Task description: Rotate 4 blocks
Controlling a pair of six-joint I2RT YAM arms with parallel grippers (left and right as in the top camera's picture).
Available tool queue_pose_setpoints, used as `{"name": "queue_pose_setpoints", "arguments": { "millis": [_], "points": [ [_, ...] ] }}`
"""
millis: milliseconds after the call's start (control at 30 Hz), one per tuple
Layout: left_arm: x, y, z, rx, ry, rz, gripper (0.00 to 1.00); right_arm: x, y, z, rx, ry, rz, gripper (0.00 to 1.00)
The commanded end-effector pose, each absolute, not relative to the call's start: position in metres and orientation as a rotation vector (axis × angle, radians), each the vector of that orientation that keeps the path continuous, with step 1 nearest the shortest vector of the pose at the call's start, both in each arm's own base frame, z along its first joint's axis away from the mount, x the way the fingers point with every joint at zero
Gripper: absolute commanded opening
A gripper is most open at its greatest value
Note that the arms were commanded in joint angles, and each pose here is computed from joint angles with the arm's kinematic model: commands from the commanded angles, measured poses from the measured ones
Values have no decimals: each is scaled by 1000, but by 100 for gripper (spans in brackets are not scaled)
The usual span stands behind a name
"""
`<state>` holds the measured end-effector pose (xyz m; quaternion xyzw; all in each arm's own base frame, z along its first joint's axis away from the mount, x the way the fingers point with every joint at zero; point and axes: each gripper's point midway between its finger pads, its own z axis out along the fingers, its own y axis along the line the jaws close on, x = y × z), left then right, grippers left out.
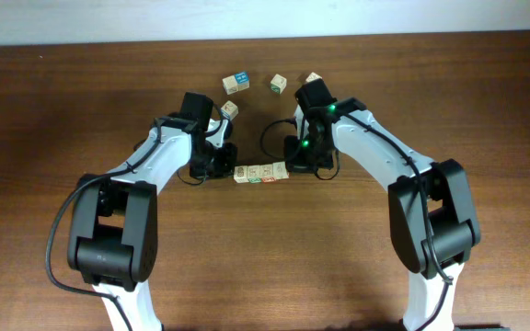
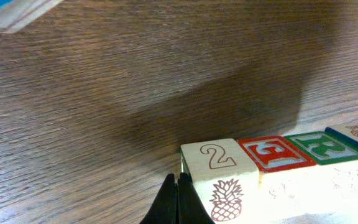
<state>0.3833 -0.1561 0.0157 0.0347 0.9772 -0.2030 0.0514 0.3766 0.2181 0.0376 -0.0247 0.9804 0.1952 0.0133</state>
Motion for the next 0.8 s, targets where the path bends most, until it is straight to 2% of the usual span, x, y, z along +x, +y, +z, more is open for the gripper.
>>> {"name": "queue_pose_setpoints", "arguments": {
  "millis": [0, 300, 767],
  "points": [
    [381, -171, 18, 166, 2963, -705, 0, 370, 249, 63, -199, 2998, 713, 4],
    [381, -171, 18, 166, 2963, -705, 0, 371, 262, 89, -263, 2937, 730, 4],
    [381, -171, 18, 166, 2963, -705, 0, 370, 278, 91, -312, 2906, 713, 4]
  ]
}}
